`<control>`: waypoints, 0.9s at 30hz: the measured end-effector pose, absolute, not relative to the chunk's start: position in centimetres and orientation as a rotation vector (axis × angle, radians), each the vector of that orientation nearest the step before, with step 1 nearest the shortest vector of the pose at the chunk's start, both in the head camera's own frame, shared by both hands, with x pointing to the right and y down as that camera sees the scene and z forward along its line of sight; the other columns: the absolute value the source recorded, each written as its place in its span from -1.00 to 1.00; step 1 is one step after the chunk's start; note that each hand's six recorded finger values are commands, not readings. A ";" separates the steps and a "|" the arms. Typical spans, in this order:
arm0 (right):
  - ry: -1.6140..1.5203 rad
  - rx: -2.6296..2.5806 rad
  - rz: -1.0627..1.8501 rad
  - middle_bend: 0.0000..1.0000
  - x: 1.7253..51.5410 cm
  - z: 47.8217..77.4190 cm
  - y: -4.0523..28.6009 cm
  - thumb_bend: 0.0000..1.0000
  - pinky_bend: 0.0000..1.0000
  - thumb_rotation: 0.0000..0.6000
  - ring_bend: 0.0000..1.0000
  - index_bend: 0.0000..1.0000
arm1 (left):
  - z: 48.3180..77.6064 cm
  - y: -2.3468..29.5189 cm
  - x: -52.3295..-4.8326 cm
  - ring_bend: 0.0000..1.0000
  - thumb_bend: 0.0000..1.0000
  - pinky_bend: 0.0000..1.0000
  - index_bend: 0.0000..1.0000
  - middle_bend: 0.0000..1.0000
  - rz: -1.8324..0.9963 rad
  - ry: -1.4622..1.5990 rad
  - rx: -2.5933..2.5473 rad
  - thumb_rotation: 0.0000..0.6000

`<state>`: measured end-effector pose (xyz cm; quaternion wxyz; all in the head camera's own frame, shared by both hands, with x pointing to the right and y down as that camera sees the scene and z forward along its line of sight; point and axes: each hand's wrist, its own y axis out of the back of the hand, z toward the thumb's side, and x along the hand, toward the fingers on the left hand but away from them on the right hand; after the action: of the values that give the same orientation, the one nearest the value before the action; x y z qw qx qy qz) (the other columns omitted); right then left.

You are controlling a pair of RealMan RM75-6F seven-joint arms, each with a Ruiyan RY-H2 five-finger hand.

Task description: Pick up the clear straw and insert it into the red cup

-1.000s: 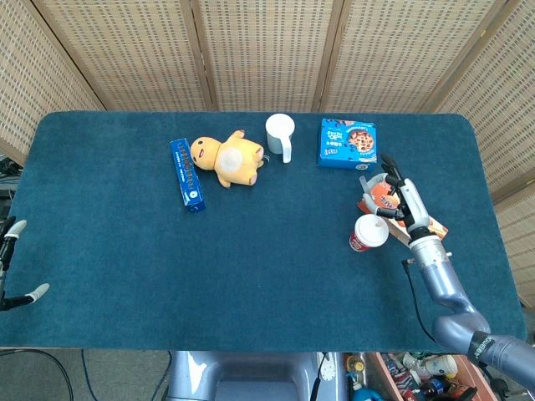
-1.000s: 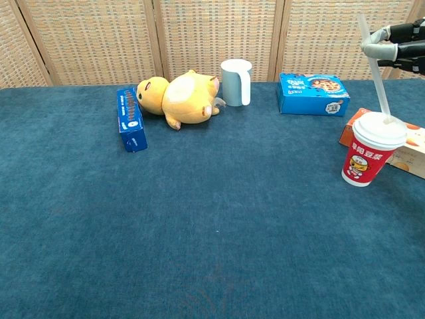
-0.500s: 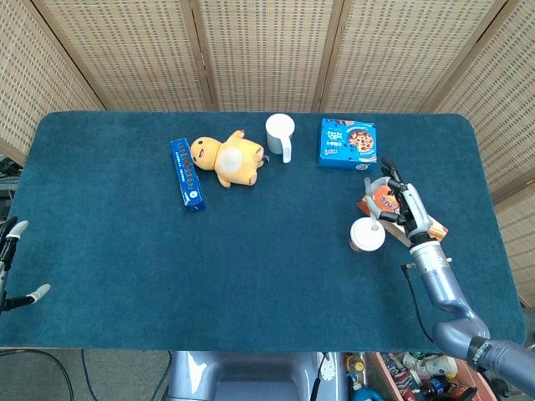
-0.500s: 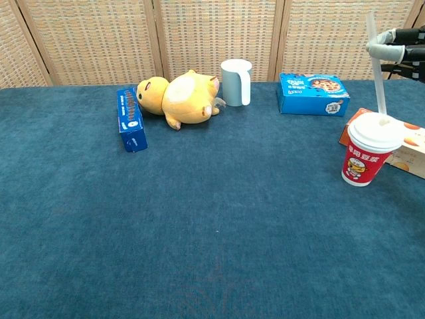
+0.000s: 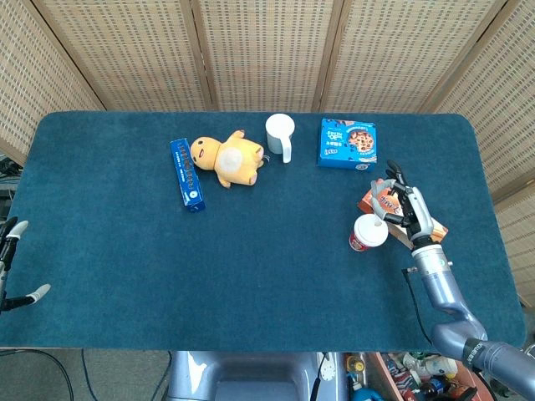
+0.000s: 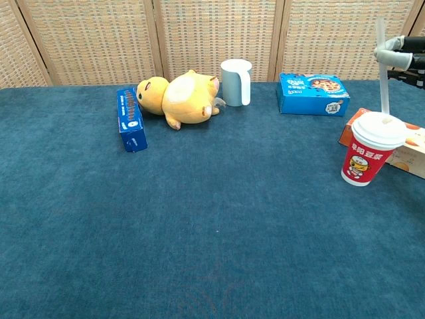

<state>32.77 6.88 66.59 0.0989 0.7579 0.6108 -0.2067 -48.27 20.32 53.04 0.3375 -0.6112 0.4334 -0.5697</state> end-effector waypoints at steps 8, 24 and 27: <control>1.797 2.256 -0.602 -0.99 33.2 67.1 7.9 0.11 -1.00 1.00 -1.00 0.41 | 53.1 20.4 -48.2 -1.00 -0.71 -1.00 -1.00 -1.00 -1.485 1.124 -1.596 1.00; 1.772 2.265 -0.717 -0.99 34.1 69.0 8.8 0.11 -1.00 1.00 -1.00 0.41 | 53.2 20.4 -48.2 -1.00 -0.71 -1.00 -1.00 -1.00 -1.487 1.122 -1.595 1.00; 1.764 2.266 -0.730 -0.99 34.2 69.3 8.9 0.11 -1.00 1.00 -1.00 0.41 | 53.2 20.4 -48.1 -1.00 -0.71 -1.00 -1.00 -1.00 -1.487 1.121 -1.596 1.00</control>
<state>34.17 8.89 69.26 0.0890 0.7617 0.5930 -0.2455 -48.15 20.41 53.18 0.3379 -0.6125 0.4301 -0.5707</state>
